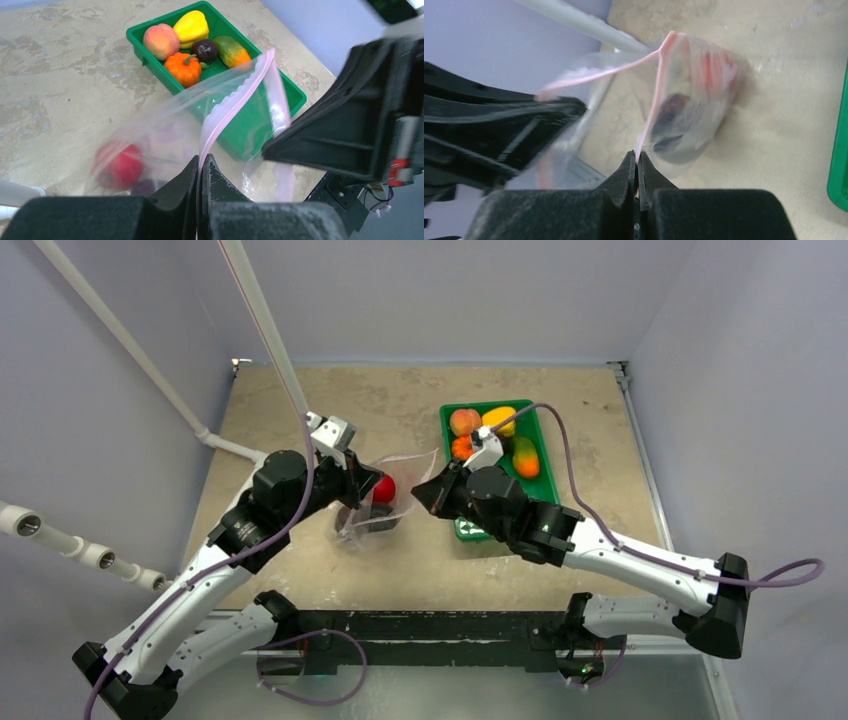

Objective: Place the food in the zip-top bag and seal the zipper
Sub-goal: Adjust the zipper food storage bag at the center of the board.

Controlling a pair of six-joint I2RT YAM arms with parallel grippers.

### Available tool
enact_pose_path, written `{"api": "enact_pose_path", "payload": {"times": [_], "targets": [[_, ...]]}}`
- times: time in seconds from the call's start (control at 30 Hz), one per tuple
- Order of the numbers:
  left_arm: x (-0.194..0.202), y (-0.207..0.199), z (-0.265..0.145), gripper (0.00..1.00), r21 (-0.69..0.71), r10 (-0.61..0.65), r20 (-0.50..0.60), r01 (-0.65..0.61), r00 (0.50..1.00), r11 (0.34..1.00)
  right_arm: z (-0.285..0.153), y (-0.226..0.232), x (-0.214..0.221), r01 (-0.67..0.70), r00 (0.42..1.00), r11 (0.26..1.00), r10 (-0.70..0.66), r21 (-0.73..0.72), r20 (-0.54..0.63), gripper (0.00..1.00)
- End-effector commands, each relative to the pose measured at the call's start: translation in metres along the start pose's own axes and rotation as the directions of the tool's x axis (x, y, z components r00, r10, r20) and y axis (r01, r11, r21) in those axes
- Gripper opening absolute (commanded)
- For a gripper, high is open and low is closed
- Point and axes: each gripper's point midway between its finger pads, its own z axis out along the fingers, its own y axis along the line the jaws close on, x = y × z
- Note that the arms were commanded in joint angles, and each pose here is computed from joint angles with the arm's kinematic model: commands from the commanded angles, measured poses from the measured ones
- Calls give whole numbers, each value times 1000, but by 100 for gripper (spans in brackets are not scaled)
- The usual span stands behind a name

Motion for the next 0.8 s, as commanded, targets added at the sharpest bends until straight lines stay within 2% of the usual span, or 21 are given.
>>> {"api": "enact_pose_path", "payload": {"times": [0.0,0.13,0.3,0.5,0.77], "targets": [[-11,7,-3,0,-52,22,21,-21,1000,998,-18,34,-56,136,983,991,-135,-2,127,0],[-18,14,-11,0,-119,5,-3,-5,1000,993,-22,55,-75,250,961,968,-249,8,121,0],[-40,23,-29,0,-207,-16,41,25,999,978,-17,63,-87,356,930,934,-357,29,89,0],[-56,32,-45,0,-287,-22,75,43,997,957,5,44,-84,432,899,896,-437,105,30,0],[-41,46,-48,0,-350,-60,82,86,995,933,28,11,-93,457,884,872,-467,178,16,0]]}}
